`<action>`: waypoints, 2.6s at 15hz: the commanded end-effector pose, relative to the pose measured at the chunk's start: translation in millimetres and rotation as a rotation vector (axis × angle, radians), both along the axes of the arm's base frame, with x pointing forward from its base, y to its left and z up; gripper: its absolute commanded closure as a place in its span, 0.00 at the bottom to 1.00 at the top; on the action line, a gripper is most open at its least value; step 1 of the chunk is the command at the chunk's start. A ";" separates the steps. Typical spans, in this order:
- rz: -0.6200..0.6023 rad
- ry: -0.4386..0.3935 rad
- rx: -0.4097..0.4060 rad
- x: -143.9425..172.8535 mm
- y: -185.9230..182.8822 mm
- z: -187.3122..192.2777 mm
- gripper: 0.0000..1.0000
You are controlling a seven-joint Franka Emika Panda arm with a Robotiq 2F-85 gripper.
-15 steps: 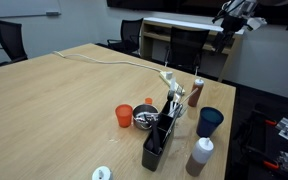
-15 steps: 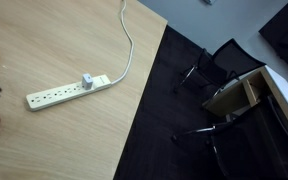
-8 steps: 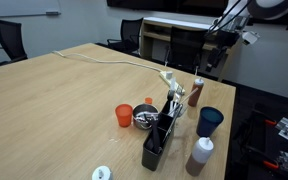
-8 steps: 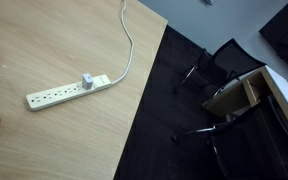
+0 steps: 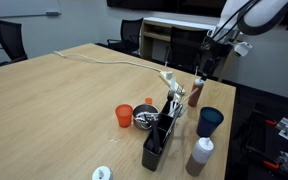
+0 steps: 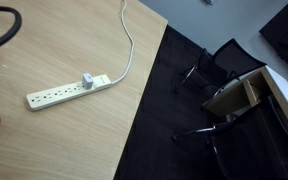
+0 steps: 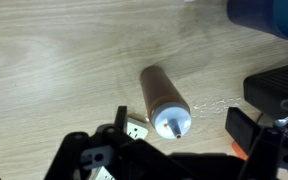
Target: Pick the sauce bottle and move it to the left on the table
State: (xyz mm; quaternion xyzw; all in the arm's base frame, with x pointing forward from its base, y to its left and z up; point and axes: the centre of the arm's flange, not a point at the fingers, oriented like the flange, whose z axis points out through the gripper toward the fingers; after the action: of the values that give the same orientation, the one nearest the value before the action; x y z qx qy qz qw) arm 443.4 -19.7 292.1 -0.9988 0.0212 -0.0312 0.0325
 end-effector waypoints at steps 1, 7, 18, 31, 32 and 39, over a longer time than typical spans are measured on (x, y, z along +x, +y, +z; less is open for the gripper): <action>-0.001 0.001 0.000 0.4 -0.3 -0.9 0.00; -0.001 -0.002 -0.044 5.5 -1.1 -2.2 0.00; 0.057 0.045 -0.115 32.5 6.7 -43.7 0.00; 0.079 0.079 -0.016 40.5 -4.6 -71.1 0.00; 0.084 0.079 -0.014 40.5 -4.5 -71.2 0.01; 0.103 0.067 -0.016 40.9 -5.5 -69.2 0.57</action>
State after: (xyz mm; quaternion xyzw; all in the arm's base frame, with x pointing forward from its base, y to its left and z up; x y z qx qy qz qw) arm 481.4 -20.9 227.0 -0.9995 -0.0228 0.0098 0.0192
